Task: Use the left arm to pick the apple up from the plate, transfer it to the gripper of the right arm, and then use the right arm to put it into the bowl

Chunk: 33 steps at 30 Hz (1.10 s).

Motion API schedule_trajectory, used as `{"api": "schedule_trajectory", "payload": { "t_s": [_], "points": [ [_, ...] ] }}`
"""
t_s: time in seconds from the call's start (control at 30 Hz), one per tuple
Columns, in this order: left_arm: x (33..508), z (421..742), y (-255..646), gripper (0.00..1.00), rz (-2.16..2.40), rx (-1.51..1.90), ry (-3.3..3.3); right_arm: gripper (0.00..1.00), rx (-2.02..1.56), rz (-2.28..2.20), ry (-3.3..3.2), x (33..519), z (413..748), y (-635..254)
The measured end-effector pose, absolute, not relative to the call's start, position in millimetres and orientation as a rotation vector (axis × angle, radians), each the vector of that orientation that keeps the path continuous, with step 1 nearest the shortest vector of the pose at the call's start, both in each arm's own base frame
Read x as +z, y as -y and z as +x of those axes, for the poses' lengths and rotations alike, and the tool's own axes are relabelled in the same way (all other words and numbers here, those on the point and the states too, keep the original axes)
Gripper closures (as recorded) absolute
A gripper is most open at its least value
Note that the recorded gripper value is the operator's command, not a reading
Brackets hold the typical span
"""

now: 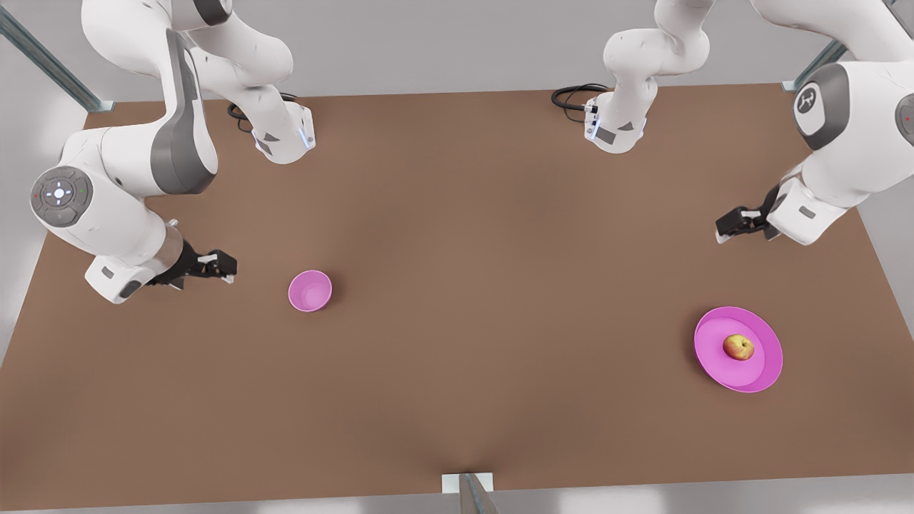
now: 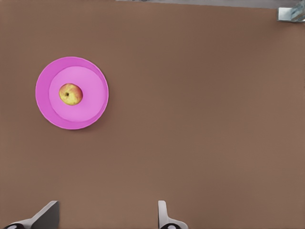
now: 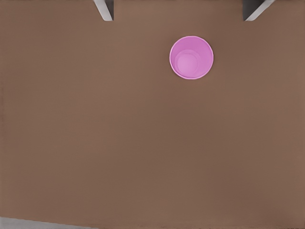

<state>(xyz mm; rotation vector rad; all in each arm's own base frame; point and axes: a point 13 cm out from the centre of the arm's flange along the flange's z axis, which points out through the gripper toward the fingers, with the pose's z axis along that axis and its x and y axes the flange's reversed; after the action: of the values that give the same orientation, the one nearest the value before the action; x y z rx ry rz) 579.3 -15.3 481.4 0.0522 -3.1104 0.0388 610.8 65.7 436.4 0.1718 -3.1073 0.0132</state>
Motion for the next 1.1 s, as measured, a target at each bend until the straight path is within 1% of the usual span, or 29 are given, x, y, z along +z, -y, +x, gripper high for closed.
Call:
{"api": "schedule_trajectory", "payload": {
  "t_s": [0.07,0.1,0.2,0.27,0.47,0.57,0.73,0.9,1.03,1.1],
  "points": [
    [472,587,18,0.00,0.042,0.040,3.119,0.00,0.013,0.174,3.115,437,613,-66],
    [456,593,15,0.00,0.047,0.039,3.107,0.00,0.013,0.174,3.119,437,614,-66],
    [364,599,-38,0.00,0.186,0.025,3.037,0.00,0.015,0.174,3.131,436,618,-66],
    [310,610,-75,0.00,0.290,0.038,3.031,0.00,0.013,0.179,3.147,435,624,-69],
    [194,655,-140,0.00,0.502,0.108,3.104,0.00,0.015,0.156,3.238,446,646,-60],
    [163,669,-169,0.00,0.560,0.109,3.154,0.00,0.015,0.151,3.263,449,652,-58],
    [117,676,-192,0.00,0.571,0.082,3.197,0.00,0.014,0.150,3.290,451,658,-58],
    [92,689,-197,0.00,0.554,0.059,3.253,0.00,0.011,0.146,3.303,453,661,-58],
    [66,688,-199,0.00,0.534,0.044,3.258,0.00,0.007,0.149,3.309,455,661,-61],
    [60,688,-199,0.00,0.523,0.041,3.263,0.00,0.007,0.145,3.313,456,662,-59]
  ]
}}
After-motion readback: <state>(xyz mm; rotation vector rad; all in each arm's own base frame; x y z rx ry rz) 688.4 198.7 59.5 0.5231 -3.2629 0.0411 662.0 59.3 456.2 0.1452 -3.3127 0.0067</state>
